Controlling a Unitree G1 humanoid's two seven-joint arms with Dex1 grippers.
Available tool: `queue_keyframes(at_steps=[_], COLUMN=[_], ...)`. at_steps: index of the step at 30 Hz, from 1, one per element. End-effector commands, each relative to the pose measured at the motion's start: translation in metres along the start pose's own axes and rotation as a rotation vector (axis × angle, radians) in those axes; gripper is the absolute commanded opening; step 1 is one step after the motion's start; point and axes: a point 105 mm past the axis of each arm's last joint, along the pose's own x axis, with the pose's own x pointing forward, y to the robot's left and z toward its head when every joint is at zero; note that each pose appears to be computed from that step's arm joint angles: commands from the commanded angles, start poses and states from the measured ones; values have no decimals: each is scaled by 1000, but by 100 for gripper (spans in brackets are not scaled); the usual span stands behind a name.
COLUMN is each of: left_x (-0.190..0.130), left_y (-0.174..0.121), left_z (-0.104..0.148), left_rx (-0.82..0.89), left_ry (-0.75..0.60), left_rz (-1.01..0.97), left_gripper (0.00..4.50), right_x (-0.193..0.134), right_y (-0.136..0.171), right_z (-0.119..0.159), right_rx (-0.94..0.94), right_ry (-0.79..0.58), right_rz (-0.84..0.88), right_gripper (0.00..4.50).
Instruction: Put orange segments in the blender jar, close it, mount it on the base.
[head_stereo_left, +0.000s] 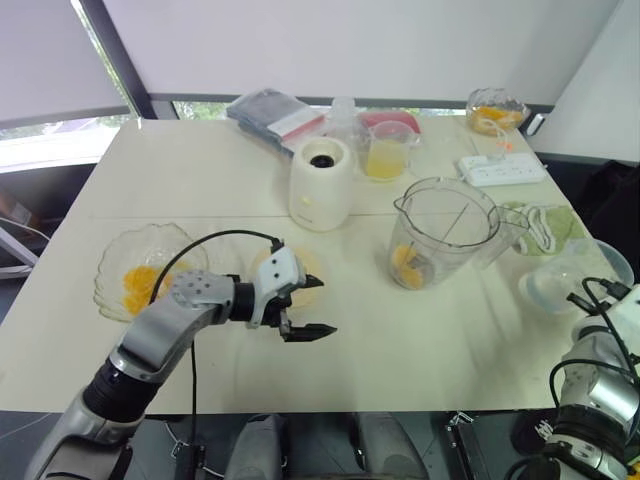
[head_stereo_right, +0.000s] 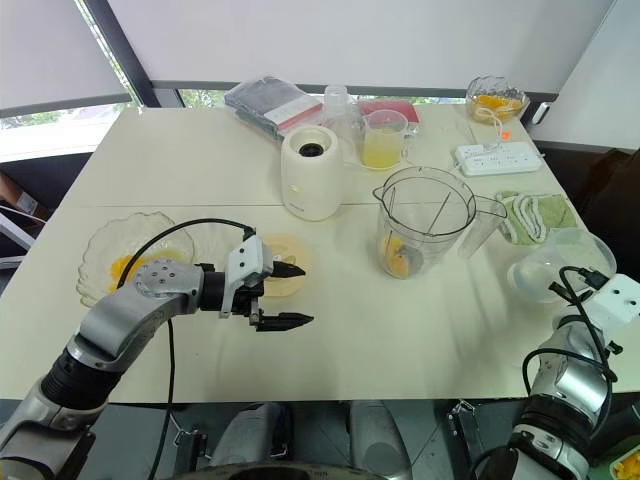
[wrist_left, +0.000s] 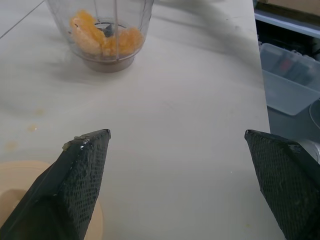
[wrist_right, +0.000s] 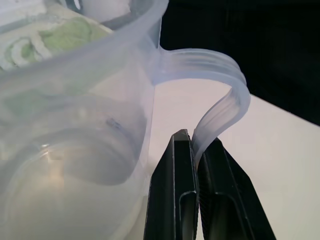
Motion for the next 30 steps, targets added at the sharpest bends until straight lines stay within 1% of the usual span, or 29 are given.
queue_keyframes(at_steps=[1, 5, 9, 10, 12, 18, 19, 26, 30], left_x=[-4, -4, -4, -4, -4, -1, -1, 0, -1], left_y=[-1, 0, 0, 0, 0, -1, -1, -1, -1], left_z=[13, 14, 14, 14, 14, 15, 15, 15, 15], left_rx=[59, 63, 65, 67, 70, 72, 73, 74, 74], left_ry=[-33, -33, -31, -29, -27, -33, -33, -35, -32], left_rz=[10, 11, 9, 7, 5, 0, 0, -5, -8], left_gripper=[450, 450, 450, 450, 450, 450, 450, 450, 450], right_x=[2, 1, 1, 1, 1, 0, 0, -6, -15], right_y=[-8, -10, -8, -8, -7, -4, -5, -11, -14], right_z=[14, 6, 6, 6, 7, 14, 14, 17, 19], right_rx=[-2, -36, -55, -62, -79, -110, -110, -112, -106], right_ry=[-56, -41, -47, -49, -55, -75, -75, -76, -76], right_rz=[-21, -20, -3, 0, 5, 21, 21, 20, 20], right_gripper=[4, 4, 4, 30, 97, 410, 445, 445, 445])
